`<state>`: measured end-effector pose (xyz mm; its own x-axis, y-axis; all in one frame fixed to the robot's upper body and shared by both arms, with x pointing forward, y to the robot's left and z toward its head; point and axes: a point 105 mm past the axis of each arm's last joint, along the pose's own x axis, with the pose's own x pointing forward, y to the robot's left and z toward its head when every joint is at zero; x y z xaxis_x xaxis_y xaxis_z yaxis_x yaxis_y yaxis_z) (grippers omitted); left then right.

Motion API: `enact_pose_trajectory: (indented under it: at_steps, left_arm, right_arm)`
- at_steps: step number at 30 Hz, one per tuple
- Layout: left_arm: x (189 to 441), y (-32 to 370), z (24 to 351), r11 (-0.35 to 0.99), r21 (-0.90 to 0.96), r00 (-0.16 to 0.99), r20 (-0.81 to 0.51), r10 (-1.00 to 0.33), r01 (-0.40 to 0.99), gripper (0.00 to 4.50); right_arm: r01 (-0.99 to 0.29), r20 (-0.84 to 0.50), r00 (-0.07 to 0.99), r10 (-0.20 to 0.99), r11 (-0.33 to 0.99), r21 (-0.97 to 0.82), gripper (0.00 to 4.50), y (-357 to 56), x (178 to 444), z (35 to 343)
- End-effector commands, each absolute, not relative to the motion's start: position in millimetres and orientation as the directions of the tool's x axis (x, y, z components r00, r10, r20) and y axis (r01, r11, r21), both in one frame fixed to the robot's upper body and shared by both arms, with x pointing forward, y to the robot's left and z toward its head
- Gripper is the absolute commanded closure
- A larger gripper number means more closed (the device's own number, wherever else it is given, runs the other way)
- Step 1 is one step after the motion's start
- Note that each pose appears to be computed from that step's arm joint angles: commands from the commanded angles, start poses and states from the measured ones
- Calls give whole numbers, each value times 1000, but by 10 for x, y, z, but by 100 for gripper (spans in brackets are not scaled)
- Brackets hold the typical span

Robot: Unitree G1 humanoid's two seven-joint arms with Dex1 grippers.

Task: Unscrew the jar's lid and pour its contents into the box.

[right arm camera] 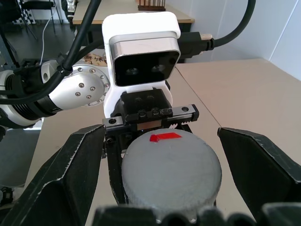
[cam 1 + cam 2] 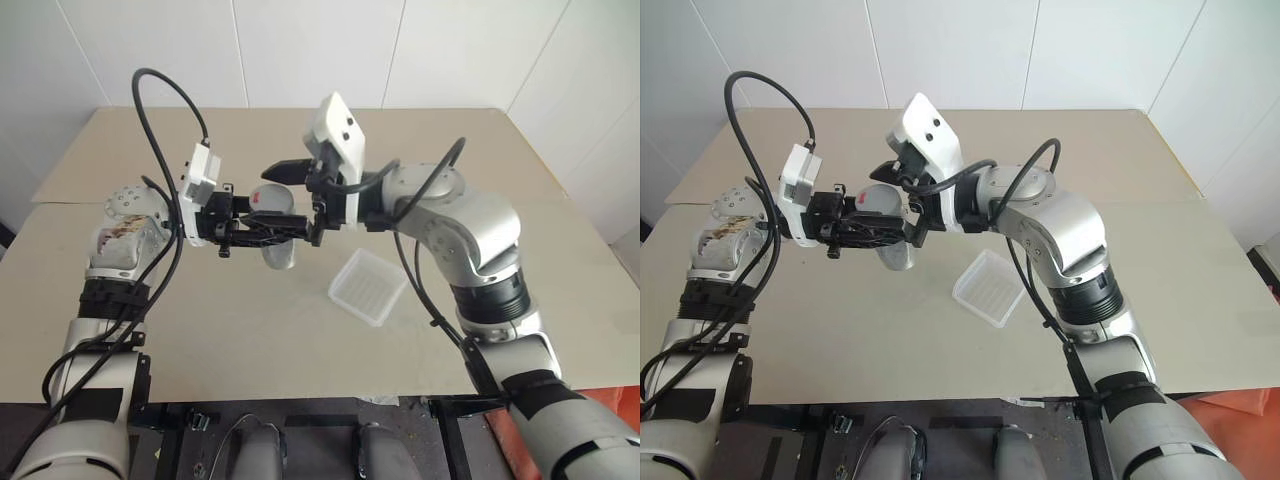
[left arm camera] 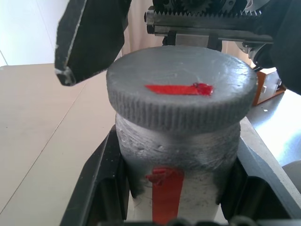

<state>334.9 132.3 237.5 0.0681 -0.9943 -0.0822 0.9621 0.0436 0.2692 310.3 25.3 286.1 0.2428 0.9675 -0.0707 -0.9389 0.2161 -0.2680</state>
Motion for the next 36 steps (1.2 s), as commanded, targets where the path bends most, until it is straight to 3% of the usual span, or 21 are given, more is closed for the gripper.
enact_pose_trajectory:
  at_steps: [1,5,6,11,17,19,21,25,29,33,35,36]
  left_arm:
    - [3310,1345,2503,41,318,68,-74,-995,947,248]
    - [3310,1345,2504,40,319,67,-74,-995,947,248]
    - [3308,1343,2503,39,319,66,-75,-995,947,248]
    - [3309,1336,2498,38,317,65,-74,-995,948,248]
    - [3277,1362,2346,20,295,56,-114,-992,955,248]
    - [3272,1370,2311,21,292,59,-120,-991,956,248]
    - [3278,1372,2308,32,288,66,-108,-992,957,248]
    - [3309,1359,2324,63,295,91,-84,-992,953,248]
    - [3363,1287,2338,99,315,122,-53,-991,944,248]
    - [3421,1205,2344,131,336,150,-32,-988,933,248]
    - [3460,1157,2351,147,344,164,-20,-986,927,248]
    - [3478,1133,2351,153,346,169,-18,-985,926,248]
  right_arm:
    - [-932,-45,225,973,201,-303,42,273,3054,2969]
    - [-930,-45,232,972,209,-302,164,264,3073,2974]
    - [-930,-45,234,971,210,-301,176,260,3076,2975]
    - [-929,-43,251,967,228,-292,176,220,3120,2994]
    - [-945,32,257,966,258,-202,176,-32,3182,3321]
    - [-938,53,283,958,288,-194,176,-153,3216,3403]
    - [-898,65,391,918,396,-190,176,-421,3330,3399]
    - [-782,44,589,807,583,-219,176,-906,3467,3177]
    - [-542,-29,830,556,794,-275,176,-1642,3525,2574]
    - [-394,-158,918,364,879,-267,176,-2018,3528,1944]
    - [-371,-212,922,325,898,-236,176,-2071,3534,1655]
    - [-357,-223,923,312,912,-204,141,-2085,3551,1556]
